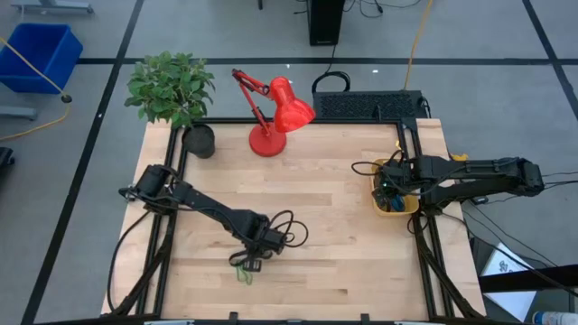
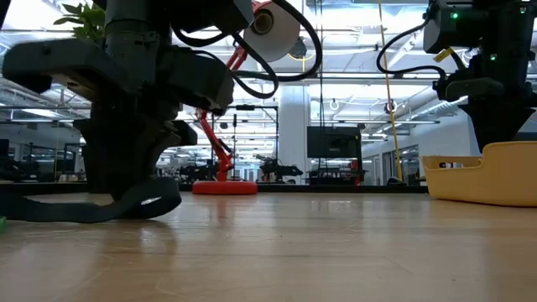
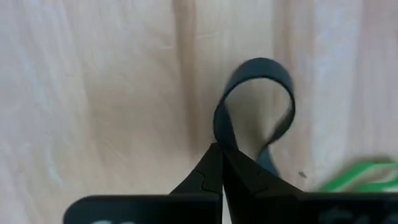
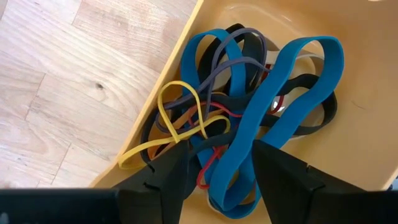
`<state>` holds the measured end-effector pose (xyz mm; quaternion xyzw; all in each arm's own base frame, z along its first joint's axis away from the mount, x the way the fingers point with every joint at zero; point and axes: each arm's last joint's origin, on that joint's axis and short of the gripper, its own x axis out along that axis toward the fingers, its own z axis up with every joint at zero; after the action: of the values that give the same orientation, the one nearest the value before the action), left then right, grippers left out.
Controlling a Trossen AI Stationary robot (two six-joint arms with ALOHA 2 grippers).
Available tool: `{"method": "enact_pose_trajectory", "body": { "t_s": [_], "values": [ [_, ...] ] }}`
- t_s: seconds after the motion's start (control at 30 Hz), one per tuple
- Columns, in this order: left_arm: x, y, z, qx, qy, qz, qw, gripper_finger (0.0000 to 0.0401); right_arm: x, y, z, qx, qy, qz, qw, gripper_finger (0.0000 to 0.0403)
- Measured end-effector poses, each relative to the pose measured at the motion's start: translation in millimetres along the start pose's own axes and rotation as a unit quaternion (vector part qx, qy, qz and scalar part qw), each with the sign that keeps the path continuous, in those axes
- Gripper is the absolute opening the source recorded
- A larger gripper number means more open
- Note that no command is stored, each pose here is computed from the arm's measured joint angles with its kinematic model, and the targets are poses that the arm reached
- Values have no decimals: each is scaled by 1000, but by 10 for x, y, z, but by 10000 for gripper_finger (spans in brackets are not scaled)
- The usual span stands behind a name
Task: Pick and place rubber bands into bin
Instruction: Put the black rubber band into the yellow bin
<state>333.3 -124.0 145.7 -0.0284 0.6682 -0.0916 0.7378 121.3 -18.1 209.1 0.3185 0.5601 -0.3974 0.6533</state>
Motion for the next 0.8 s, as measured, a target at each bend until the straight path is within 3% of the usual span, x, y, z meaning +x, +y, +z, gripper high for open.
{"method": "enact_pose_trajectory", "body": {
  "t_s": [0.27,0.47,0.63,0.8],
  "values": [
    [-283,1,-7,-1,-41,-11,999,3,0,0,0,0,0,0,1000,169],
    [-527,23,-17,-3,-88,10,996,3,-4,39,29,-2,-16,22,1000,169],
    [-817,78,-37,-10,-144,29,989,3,-74,192,135,-44,-80,128,988,169],
    [-1130,162,-23,-1,-230,58,971,3,-275,387,304,-83,-206,262,939,169]
  ]
}}
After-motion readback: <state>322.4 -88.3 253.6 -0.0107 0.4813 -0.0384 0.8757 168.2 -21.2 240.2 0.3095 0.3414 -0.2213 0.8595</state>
